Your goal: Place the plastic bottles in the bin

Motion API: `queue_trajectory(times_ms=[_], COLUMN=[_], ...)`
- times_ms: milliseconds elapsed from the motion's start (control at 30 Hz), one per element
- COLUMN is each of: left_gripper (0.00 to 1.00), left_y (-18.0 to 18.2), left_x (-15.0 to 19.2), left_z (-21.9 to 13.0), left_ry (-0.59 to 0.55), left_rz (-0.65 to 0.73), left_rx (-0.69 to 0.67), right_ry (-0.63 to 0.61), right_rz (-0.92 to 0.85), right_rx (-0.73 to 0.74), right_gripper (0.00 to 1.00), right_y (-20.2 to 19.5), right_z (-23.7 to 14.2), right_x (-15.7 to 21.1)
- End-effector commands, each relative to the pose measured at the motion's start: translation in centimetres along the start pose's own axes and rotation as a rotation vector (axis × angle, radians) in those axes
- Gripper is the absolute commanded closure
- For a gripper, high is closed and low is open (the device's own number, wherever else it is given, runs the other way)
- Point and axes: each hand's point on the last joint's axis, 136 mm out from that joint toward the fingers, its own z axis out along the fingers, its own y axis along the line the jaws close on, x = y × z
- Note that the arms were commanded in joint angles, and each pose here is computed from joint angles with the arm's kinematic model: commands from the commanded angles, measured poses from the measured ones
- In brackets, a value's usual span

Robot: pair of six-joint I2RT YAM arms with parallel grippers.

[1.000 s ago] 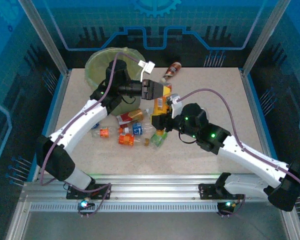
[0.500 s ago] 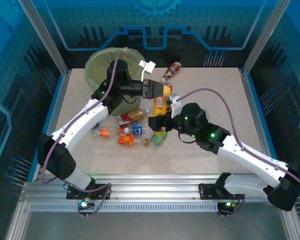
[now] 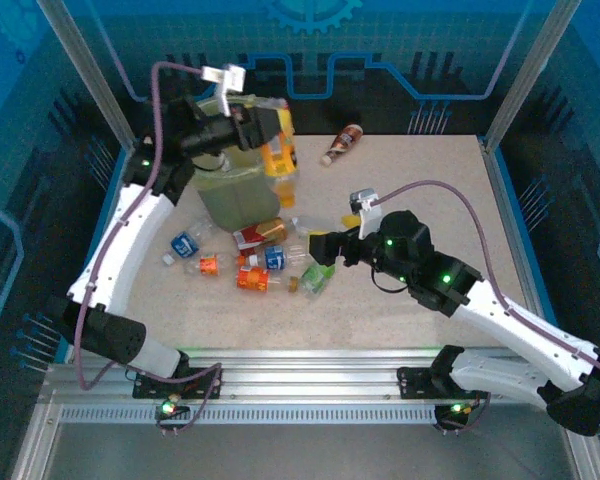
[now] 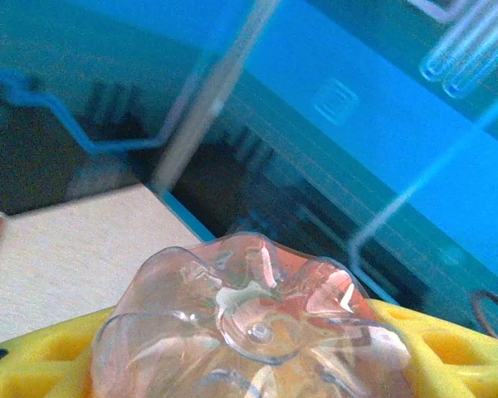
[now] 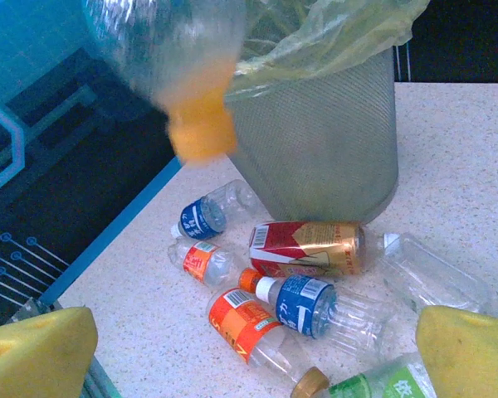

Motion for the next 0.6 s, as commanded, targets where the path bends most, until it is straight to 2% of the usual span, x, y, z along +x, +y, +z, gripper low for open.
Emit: queue_trajectory(times_ms=[0,233,367,567], left_gripper=[0.63,0.63,0.62,0.58], left_y=[3.2,10.5,14.1,18.7], left_x=[-3.4,-8.2,-8.6,-6.4], left_z=[-2.5,-5.6,-5.9,-5.5], left_ry=[-0.094,-0.213,-0.172,-0.057], left_rz=[0.08,0.211,0.256,0.297], left_rx=[-0.193,-0.501,-0.609,-0.723], right_ry=[0.02,0.045,0.066,0.119], right_rz=[0.019,0.025,0.041,0.067], right_rx=[0.05,0.109,0.17,0.298], right_gripper=[0.0,0.0,0.0,0.0], right_y=[-0.9,-1.8,-2.8,-4.7], right_z=[-0.3,-0.2,-0.1,0.2], right_x=[0.6,0.9,1.3,2.1])
